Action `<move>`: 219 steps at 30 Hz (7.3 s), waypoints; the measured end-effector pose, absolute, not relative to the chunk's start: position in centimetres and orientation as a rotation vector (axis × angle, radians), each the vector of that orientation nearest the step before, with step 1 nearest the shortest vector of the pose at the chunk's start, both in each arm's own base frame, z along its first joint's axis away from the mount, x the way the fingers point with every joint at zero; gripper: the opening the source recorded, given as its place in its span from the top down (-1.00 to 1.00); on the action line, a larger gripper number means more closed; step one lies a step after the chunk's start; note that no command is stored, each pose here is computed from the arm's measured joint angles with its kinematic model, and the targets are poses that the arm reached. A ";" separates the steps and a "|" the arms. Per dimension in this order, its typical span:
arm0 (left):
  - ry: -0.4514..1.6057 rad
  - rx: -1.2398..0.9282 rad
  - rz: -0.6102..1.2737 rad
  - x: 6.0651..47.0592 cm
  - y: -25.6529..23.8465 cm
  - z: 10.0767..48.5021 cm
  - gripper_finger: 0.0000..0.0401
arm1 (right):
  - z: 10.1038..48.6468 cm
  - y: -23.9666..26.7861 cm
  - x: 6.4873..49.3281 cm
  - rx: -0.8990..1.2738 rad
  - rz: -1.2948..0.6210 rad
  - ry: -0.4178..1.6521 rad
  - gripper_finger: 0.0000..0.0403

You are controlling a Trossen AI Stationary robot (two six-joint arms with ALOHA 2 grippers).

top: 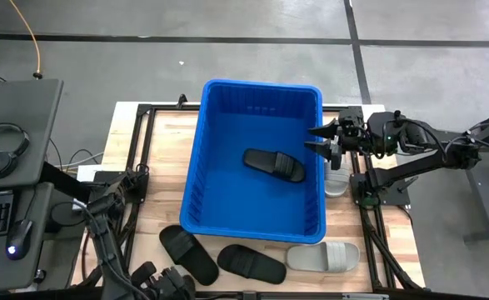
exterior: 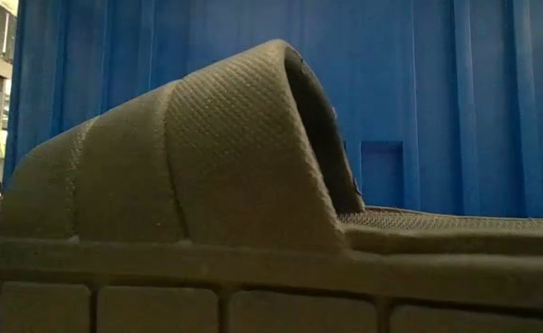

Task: Pick and place slides into bin
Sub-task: Put the black slipper into the blue bin

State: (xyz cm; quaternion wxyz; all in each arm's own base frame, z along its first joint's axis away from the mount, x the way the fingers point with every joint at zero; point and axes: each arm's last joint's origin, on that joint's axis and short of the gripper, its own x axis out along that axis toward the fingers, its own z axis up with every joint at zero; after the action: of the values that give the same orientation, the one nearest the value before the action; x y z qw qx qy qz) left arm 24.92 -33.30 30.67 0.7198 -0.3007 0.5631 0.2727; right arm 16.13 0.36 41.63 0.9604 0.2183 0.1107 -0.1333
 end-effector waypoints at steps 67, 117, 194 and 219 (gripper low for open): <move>0.045 -0.115 0.252 19.3 -1.6 58.8 1.00 | 46.1 -2.0 16.8 0.393 0.052 -0.175 -0.30; 0.053 -0.144 -0.314 22.7 15.7 56.5 1.00 | 55.9 -8.5 25.9 0.107 0.351 -0.075 -0.30; 0.051 -0.566 -0.075 19.4 21.0 56.2 0.17 | 56.2 -6.6 17.0 -0.292 -0.131 0.121 0.97; 0.072 -1.154 -0.075 19.3 20.9 56.4 0.20 | 55.1 -2.8 19.0 -1.479 -0.211 0.495 0.97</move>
State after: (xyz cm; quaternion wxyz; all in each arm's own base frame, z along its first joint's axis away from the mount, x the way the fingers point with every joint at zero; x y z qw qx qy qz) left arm 19.35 20.92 56.38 0.8369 -0.5451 0.0340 -0.0354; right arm 19.02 -2.80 55.10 0.7061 -0.6654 0.2229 -0.0950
